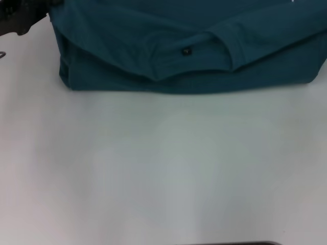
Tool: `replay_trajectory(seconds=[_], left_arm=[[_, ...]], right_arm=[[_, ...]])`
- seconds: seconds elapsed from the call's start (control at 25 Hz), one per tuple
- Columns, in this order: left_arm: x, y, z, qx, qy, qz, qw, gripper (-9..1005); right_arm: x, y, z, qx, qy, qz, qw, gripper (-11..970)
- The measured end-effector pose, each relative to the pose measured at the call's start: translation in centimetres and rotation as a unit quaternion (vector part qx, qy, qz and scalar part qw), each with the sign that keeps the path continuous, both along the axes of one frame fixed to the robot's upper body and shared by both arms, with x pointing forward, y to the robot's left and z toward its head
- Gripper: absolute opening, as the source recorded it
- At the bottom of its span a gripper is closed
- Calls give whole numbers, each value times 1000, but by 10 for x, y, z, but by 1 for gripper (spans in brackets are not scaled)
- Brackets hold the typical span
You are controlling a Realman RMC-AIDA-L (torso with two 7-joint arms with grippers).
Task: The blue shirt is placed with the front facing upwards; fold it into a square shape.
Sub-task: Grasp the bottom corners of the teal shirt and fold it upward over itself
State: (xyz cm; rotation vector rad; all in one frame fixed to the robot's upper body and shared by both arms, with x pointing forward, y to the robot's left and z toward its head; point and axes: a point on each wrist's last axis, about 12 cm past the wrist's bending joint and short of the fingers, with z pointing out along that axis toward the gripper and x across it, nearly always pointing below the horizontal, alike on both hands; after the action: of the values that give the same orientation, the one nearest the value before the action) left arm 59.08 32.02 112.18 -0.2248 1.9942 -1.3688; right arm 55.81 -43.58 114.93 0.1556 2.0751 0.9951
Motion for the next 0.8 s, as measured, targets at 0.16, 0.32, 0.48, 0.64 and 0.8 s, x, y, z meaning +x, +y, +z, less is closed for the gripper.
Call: replay_trajectory(seconds=[0.16,0.32,0.48,0.64,0.8], left_arm=[[6,-1,2,11,-7,5,1000,29],[13,-5,2,27,-7,12,1000,28],[20,-10,0,52,-6,18,998,35],[26,-16,-3,67,-5,26,997,42],[33,-21,-3,78,-8,28,997,49]], right_arm=[[4,0,2,-2,-7,-7,1000,4],[11,5,1,-4,-7,-7,1000,5],[19,13,-3,-18,3,-4,1000,5],[26,18,-7,-33,8,-6,999,4],[32,21,-7,-48,9,-9,999,4]])
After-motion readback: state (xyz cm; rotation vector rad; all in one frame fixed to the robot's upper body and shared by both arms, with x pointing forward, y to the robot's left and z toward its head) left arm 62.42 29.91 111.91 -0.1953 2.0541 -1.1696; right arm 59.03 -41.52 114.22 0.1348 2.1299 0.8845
